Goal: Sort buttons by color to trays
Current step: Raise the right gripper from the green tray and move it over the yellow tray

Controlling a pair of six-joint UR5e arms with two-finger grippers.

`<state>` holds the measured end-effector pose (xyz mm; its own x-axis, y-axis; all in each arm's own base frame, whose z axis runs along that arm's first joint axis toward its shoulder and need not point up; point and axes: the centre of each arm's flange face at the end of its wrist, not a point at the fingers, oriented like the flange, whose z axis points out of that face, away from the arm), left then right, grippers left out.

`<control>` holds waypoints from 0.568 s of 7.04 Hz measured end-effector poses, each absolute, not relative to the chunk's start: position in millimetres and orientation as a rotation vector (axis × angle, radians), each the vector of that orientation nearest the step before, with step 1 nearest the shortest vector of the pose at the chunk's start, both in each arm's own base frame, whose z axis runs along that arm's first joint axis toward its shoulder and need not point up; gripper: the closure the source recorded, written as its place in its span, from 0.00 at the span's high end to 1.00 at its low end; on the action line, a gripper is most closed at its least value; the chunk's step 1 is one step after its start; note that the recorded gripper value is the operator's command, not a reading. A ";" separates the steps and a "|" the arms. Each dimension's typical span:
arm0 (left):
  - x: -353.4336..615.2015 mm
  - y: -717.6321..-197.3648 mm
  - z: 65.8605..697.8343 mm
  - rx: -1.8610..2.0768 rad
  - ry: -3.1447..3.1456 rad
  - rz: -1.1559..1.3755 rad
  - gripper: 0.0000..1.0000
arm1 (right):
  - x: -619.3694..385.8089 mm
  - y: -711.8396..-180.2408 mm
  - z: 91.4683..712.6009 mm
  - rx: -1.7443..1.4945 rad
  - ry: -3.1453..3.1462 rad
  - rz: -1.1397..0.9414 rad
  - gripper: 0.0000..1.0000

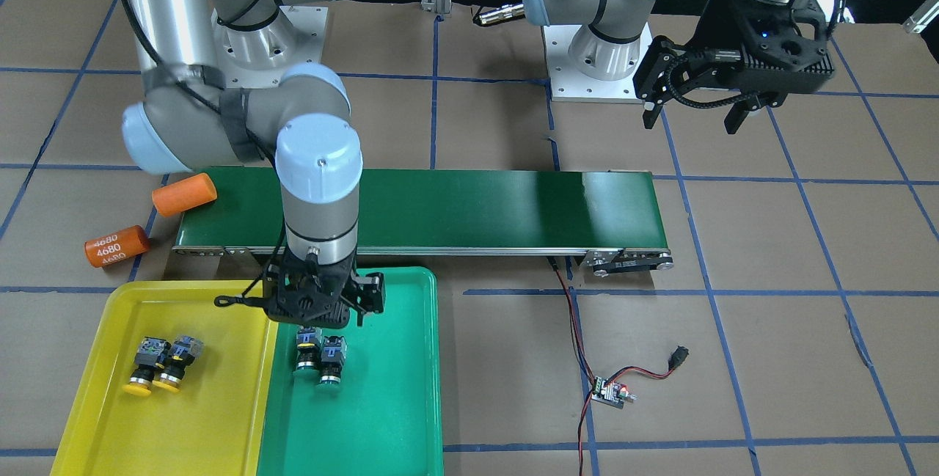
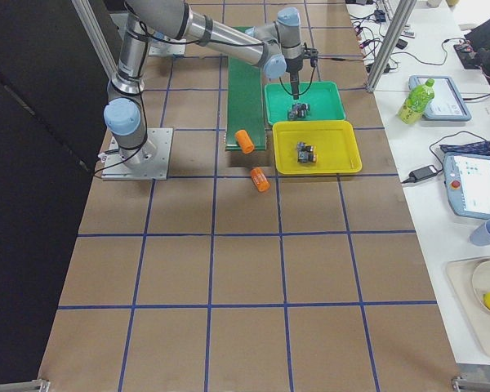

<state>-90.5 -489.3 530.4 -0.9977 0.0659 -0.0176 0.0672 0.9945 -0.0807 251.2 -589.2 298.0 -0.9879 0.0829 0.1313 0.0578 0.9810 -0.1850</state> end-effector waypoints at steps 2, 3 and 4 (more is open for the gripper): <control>-90.7 -489.1 530.2 0.105 3.123 -0.126 1.00 | 234.7 -543.1 375.8 -0.110 -2.991 0.178 1.00; -90.9 -489.2 530.5 0.105 3.123 -0.127 1.00 | 227.3 -517.8 406.6 -0.135 -3.012 0.142 1.00; -91.1 -489.2 530.6 0.106 3.124 -0.128 1.00 | 215.2 -495.7 431.7 -0.176 -3.035 0.091 1.00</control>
